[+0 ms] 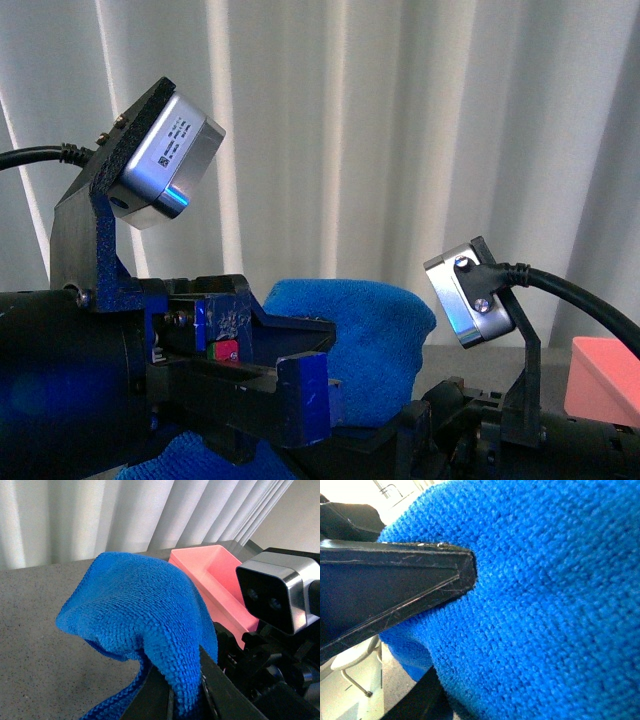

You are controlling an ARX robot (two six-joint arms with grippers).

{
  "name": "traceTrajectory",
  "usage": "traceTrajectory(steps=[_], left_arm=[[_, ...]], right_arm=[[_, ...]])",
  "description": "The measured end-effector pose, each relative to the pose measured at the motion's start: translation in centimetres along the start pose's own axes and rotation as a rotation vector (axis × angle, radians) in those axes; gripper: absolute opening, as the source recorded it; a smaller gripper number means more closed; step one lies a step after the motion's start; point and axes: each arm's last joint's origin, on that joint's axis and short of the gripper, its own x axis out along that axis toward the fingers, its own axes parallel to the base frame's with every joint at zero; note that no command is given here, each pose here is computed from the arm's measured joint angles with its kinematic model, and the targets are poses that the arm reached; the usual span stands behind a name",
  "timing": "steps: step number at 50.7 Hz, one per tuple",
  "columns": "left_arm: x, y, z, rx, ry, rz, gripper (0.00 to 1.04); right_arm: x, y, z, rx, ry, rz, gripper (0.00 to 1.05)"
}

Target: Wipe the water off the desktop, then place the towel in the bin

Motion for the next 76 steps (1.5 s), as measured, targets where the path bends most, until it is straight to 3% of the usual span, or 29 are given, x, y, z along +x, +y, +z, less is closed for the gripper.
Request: traceTrajectory(steps=[10,14,36,43,58,62,65,67,71,76], left_arm=[[0.0,0.0,0.0,0.0,-0.001,0.003,0.05],[0.0,0.0,0.0,0.0,0.0,0.001,0.17],[0.0,0.0,0.0,0.0,0.0,-0.003,0.75],[0.0,0.0,0.0,0.001,0.001,-0.004,0.99],[0.1,-0.1,0.0,0.012,-0.009,0.01,0.97],[-0.4,0.0,0.0,0.117,-0.171,0.307,0.85],[-1.4,0.3,-0.3,0.145,-0.23,0.448,0.78],[-2.7,0.9,-0.5,0.159,-0.261,0.605,0.71],[-4.5,1.6,-1.0,0.17,-0.273,0.711,0.6],[-6.6,2.3,-1.8,0.182,-0.273,0.742,0.44]], right_arm=[[0.0,0.0,0.1,-0.009,-0.015,-0.012,0.18],[0.0,-0.2,0.2,0.0,-0.014,-0.043,0.06],[-1.1,-1.3,0.8,-0.035,-0.026,-0.145,0.04],[-1.7,-1.6,1.1,-0.057,-0.021,-0.171,0.04],[-3.3,-2.7,1.7,-0.089,-0.009,-0.239,0.04],[-3.5,-2.7,1.8,-0.096,-0.01,-0.241,0.04],[-3.5,-2.7,1.9,-0.098,-0.008,-0.239,0.04],[-3.5,-2.7,1.9,-0.1,-0.006,-0.237,0.04],[-3.7,-2.8,2.0,-0.104,-0.007,-0.242,0.04],[-3.8,-2.8,2.1,-0.109,-0.011,-0.248,0.04]])
